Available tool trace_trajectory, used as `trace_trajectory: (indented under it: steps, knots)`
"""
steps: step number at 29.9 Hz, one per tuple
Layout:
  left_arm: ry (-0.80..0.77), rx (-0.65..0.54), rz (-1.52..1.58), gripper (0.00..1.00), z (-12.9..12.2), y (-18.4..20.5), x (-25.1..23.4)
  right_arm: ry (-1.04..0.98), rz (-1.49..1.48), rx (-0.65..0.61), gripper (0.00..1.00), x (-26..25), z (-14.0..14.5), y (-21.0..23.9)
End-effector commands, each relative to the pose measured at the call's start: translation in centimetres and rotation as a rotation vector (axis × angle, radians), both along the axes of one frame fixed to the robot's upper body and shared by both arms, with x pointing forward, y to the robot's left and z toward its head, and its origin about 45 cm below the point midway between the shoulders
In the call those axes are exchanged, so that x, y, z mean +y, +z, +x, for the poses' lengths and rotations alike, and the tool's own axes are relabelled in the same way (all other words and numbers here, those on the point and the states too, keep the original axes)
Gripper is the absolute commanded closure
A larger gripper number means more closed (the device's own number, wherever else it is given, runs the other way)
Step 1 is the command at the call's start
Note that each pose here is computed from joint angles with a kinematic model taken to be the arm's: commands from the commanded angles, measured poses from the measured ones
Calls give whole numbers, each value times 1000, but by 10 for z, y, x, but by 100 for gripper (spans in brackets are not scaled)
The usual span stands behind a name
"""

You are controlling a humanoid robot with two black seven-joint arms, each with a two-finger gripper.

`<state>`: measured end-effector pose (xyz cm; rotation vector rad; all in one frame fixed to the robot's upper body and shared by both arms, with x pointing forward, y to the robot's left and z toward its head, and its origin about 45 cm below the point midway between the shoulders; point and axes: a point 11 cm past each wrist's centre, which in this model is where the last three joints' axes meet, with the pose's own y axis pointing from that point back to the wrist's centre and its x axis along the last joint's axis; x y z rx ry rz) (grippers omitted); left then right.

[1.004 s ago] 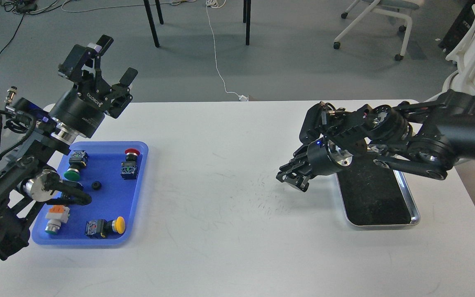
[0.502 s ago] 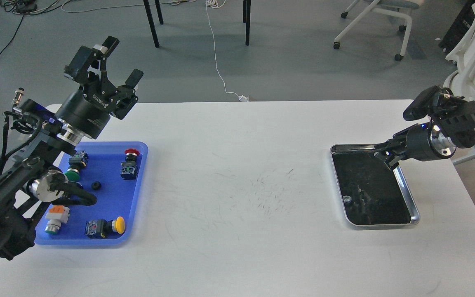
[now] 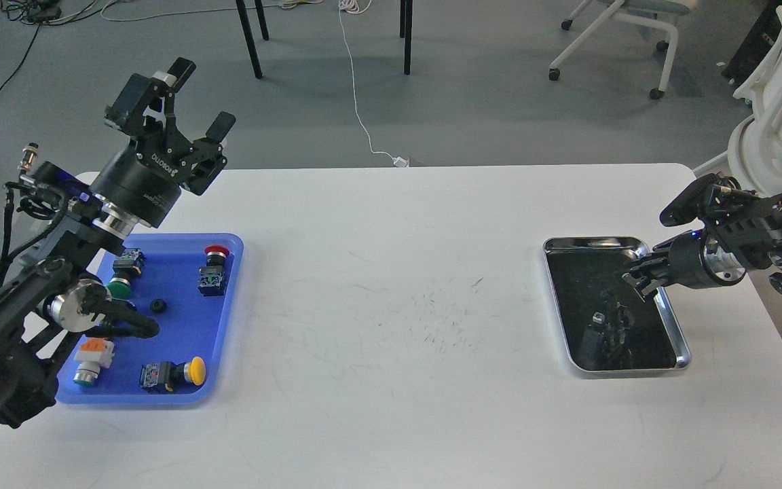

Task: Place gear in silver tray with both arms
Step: 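Move the gear with the right gripper into the silver tray, release, then withdraw the right arm and swing the left gripper over the blue tray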

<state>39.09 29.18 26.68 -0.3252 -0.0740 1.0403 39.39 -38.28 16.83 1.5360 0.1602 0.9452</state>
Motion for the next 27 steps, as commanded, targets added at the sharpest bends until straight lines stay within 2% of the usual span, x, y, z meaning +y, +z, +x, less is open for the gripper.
trace_trajectory:
  steps: [1,10,13,20,22,27]
  knots:
    - [0,-1,0,2,0,0,0,-3,-4,-2,76,0,1,-4]
    - [2,-3,5,2,0,1,2,17,31,10,72,21,2,-11]
    - [3,-3,8,2,0,2,3,14,40,15,63,23,1,-13]
    - [1,-4,10,2,0,2,3,0,82,22,13,26,-3,-10]
    - [-3,-10,12,2,-1,5,2,-26,133,-2,7,25,-1,4]
    - [-31,-27,47,2,-5,11,-1,-133,390,-112,3,34,10,62]
